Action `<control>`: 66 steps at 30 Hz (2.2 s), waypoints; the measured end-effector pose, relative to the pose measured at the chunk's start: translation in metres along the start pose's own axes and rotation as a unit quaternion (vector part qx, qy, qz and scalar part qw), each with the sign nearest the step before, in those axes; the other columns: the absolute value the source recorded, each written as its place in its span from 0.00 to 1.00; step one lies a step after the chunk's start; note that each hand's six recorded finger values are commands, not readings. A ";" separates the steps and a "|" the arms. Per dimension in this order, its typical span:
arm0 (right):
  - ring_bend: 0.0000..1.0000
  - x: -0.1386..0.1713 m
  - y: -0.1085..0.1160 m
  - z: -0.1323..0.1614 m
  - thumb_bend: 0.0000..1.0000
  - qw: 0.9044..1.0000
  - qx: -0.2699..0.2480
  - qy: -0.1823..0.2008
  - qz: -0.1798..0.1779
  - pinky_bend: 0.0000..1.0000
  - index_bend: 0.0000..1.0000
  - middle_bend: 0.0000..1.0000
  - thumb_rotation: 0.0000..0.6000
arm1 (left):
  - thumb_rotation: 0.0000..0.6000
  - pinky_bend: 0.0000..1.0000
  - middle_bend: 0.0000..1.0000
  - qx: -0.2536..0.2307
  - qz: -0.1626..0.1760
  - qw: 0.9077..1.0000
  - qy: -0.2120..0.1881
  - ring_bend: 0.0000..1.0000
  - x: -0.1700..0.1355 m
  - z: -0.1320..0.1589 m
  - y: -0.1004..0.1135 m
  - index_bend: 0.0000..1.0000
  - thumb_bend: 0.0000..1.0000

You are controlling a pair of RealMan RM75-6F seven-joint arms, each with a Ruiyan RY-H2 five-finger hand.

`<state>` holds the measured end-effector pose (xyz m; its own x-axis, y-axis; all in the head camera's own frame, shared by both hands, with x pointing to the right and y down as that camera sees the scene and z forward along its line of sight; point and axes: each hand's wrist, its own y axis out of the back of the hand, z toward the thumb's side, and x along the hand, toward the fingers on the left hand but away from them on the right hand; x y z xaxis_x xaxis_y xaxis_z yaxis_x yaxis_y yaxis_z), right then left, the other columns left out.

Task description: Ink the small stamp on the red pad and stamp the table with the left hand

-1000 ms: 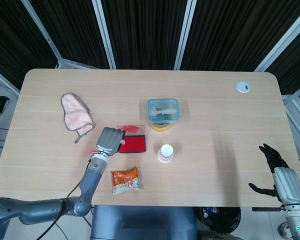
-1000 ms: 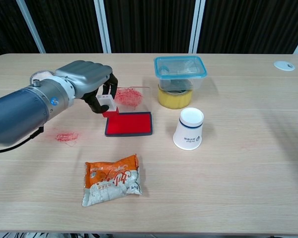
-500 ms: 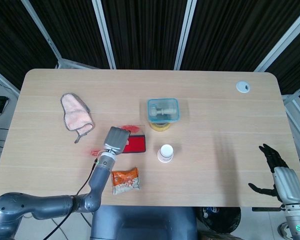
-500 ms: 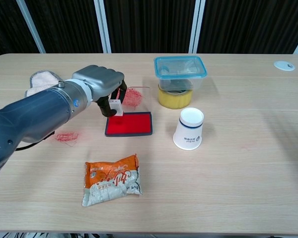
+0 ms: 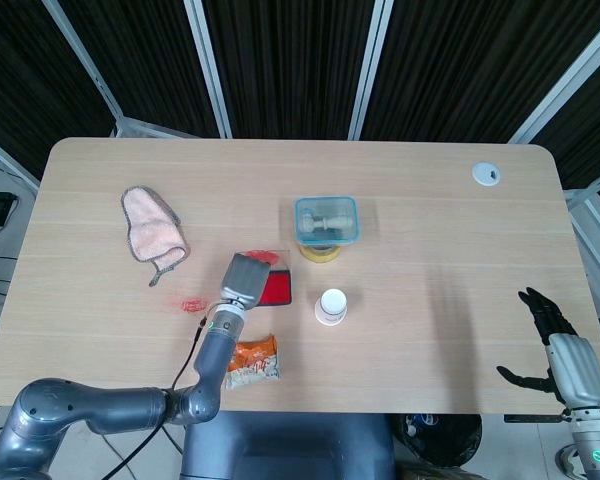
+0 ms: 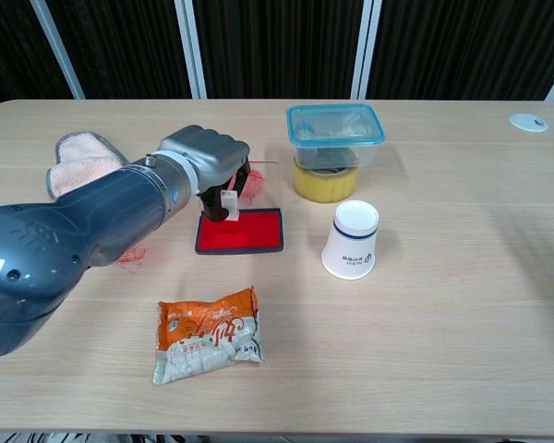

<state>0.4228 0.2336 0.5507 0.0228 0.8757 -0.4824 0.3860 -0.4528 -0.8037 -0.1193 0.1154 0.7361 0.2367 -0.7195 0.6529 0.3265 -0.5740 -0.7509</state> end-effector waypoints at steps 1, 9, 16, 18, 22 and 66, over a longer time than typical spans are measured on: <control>0.00 0.000 0.000 0.000 0.15 1.000 0.000 0.000 0.000 0.18 0.00 0.00 1.00 | 1.00 0.63 0.76 0.000 0.000 1.000 0.002 0.57 0.001 0.000 0.000 0.74 0.49; 0.00 0.000 0.000 0.001 0.15 1.000 -0.002 0.000 0.002 0.18 0.00 0.00 1.00 | 1.00 0.63 0.76 -0.004 -0.004 1.000 0.005 0.57 0.003 0.001 -0.003 0.74 0.49; 0.00 0.000 -0.001 0.001 0.15 1.000 -0.002 0.000 0.002 0.18 0.00 0.00 1.00 | 1.00 0.63 0.76 -0.006 -0.005 1.000 0.002 0.58 0.005 0.004 -0.006 0.74 0.49; 0.00 0.000 -0.001 0.001 0.15 1.000 -0.003 0.000 0.002 0.18 0.00 0.00 1.00 | 1.00 0.63 0.76 -0.006 -0.005 1.000 0.001 0.58 0.006 0.004 -0.007 0.74 0.49; 0.00 0.000 -0.001 0.001 0.15 1.000 -0.004 0.000 0.002 0.18 0.00 0.00 1.00 | 1.00 0.63 0.76 -0.003 -0.006 1.000 0.001 0.58 0.007 0.005 -0.009 0.75 0.49; 0.00 0.000 -0.001 0.001 0.17 1.000 -0.004 0.001 0.002 0.18 0.00 0.00 1.00 | 1.00 0.65 0.77 -0.005 0.005 1.000 0.000 0.59 0.009 0.009 -0.003 0.75 0.49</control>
<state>0.4212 0.2335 0.5508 0.0258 0.8744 -0.4846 0.3939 -0.4544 -0.7990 -0.1102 0.1142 0.7456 0.2405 -0.7251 0.6453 0.3147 -0.5706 -0.7585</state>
